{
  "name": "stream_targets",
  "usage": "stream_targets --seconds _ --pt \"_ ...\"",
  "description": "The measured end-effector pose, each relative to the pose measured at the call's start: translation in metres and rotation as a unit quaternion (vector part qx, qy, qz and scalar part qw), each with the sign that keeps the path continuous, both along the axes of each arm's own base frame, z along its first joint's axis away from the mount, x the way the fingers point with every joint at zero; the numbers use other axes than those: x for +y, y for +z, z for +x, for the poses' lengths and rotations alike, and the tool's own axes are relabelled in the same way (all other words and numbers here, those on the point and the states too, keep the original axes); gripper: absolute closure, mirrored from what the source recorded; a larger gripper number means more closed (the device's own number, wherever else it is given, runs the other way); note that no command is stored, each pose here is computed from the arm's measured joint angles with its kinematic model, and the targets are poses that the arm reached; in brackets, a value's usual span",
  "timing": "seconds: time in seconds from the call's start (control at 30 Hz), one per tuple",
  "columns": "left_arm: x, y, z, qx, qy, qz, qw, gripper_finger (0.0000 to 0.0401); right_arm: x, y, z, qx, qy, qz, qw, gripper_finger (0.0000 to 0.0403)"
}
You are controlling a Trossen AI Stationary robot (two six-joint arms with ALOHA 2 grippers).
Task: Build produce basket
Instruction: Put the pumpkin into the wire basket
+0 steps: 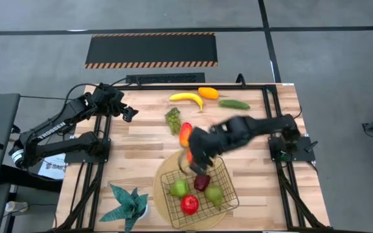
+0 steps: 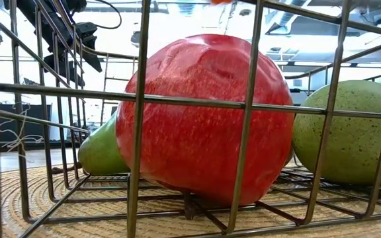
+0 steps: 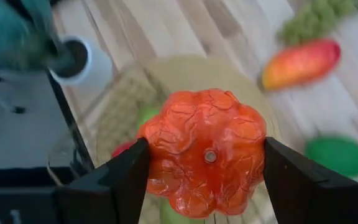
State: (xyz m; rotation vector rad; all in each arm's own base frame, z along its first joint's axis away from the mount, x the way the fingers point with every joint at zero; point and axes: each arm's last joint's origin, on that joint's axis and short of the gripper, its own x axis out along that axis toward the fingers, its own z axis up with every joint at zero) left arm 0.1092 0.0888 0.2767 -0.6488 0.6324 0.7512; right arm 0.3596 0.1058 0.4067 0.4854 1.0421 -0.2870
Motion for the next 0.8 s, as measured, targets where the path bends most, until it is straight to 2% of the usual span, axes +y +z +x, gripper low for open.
stream_targets --seconds 0.17,0.3,0.8 --pt "0.0 0.0 0.0 0.0 0.0 0.0 1.0 0.0028 0.049 -0.019 -0.021 0.061 -0.003 -0.014 0.998 0.0133" --pt "0.0 0.0 0.0 0.0 0.0 0.0 1.0 0.0028 0.072 -0.051 -0.024 0.119 -0.016 -0.027 0.992 0.0133" --pt "0.0 0.0 0.001 -0.004 -0.003 -0.005 1.0 0.0028 0.065 -0.157 -0.013 0.197 -0.035 -0.067 0.977 0.0132"
